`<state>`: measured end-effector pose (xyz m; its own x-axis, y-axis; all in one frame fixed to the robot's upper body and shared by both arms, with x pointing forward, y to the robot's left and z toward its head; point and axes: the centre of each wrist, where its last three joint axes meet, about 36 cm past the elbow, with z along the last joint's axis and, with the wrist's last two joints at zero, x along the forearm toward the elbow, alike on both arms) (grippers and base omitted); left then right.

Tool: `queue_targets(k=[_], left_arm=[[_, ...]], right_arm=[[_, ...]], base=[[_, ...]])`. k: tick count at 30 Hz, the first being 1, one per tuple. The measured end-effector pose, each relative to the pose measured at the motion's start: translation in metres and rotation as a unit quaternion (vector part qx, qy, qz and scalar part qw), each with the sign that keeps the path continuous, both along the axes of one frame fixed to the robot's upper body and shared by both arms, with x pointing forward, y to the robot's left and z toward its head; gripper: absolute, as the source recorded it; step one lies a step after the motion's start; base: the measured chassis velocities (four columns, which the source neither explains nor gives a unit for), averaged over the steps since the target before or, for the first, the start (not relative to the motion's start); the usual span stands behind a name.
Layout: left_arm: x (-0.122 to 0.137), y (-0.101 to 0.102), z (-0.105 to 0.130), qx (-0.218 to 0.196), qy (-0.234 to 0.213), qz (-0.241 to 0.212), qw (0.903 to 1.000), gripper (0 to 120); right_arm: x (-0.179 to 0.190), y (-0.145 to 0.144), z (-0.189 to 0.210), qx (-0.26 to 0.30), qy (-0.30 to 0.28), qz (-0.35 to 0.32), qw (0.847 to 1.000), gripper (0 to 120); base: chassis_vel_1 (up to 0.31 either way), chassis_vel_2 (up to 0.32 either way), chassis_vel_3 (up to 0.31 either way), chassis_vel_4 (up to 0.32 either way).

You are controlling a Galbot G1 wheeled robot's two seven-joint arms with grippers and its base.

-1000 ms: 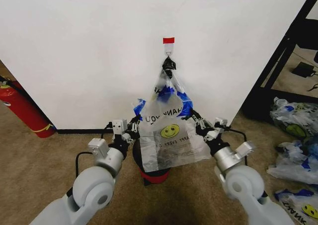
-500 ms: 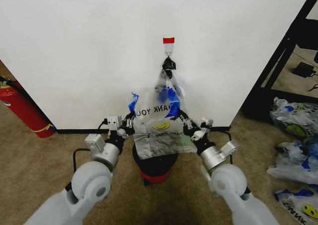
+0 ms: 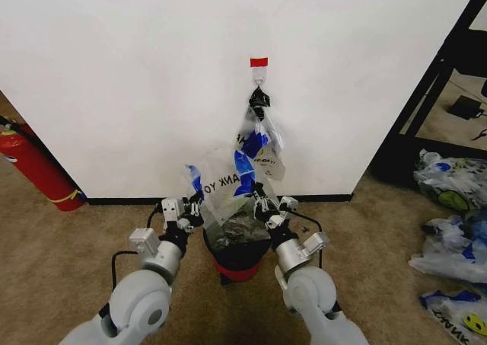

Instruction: Pick up the garbage bag from the wall and place it over the trash bin.

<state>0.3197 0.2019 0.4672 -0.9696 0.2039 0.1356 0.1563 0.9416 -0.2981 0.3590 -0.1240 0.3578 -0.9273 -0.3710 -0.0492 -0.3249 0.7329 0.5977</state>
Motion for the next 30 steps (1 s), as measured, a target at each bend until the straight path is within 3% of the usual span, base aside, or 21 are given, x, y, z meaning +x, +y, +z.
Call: queue_targets(k=[5, 12, 19, 30], left_arm=[[-0.01, 0.001, -0.016, 0.005, 0.023, 0.004, 0.9997, 0], [-0.038, -0.014, -0.026, 0.016, 0.053, -0.012, 0.9984, 0], [-0.047, -0.009, -0.043, 0.042, 0.089, -0.007, 0.9951, 0], [-0.049, 0.003, -0.027, 0.082, 0.113, -0.011, 0.9902, 0]], right_arm=[[-0.009, -0.015, -0.018, -0.026, 0.02, -0.011, 0.999, 0], [-0.034, -0.059, 0.001, -0.087, 0.035, -0.006, 0.996, 0], [-0.049, -0.074, -0.009, -0.132, 0.069, -0.003, 0.989, 0], [-0.061, -0.087, 0.004, -0.147, 0.107, -0.007, 0.983, 0]], base=[[0.0, 0.0, 0.0, 0.0], [0.0, 0.0, 0.0, 0.0], [0.0, 0.0, 0.0, 0.0], [0.0, 0.0, 0.0, 0.0]])
